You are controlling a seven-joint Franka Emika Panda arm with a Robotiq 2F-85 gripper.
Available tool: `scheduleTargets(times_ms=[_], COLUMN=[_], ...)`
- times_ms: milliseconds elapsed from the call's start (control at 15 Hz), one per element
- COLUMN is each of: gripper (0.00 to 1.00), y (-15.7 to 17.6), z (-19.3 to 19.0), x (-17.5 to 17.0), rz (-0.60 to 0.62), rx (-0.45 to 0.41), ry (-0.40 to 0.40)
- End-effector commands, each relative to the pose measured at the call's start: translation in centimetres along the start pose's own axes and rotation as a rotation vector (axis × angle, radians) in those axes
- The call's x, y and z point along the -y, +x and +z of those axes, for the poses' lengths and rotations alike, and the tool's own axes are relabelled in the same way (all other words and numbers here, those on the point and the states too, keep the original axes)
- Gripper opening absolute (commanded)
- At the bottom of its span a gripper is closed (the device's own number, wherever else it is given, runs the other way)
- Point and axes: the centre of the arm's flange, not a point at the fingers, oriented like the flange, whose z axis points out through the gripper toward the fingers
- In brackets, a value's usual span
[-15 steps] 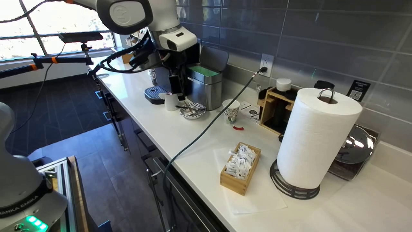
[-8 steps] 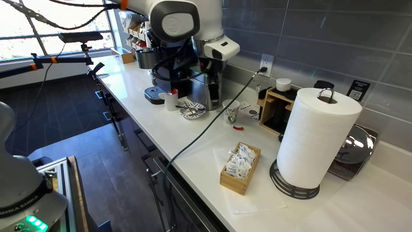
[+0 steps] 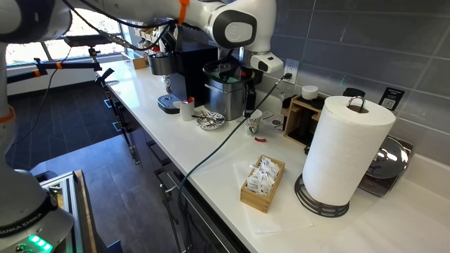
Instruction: Move the red piece of the mug to the left.
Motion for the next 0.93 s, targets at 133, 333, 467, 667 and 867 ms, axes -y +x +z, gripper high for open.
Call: scheduleTargets(times_ms=[133,333,467,667,867], gripper=[1.0,1.0,1.0,1.0,1.0], y=[2.2,3.1,4.5,6.0,7.0], z=[0.7,0.8,2.6,5.4,7.7], x=[0.4,0.7,1.5,2.2,2.5], rz=[0.009,0.084,0.189,0.327,0.481], rx=[0.012,0.052,0.104,0.156,0.166], ry=[-0.013,0.016,0.047,0.081,0.099])
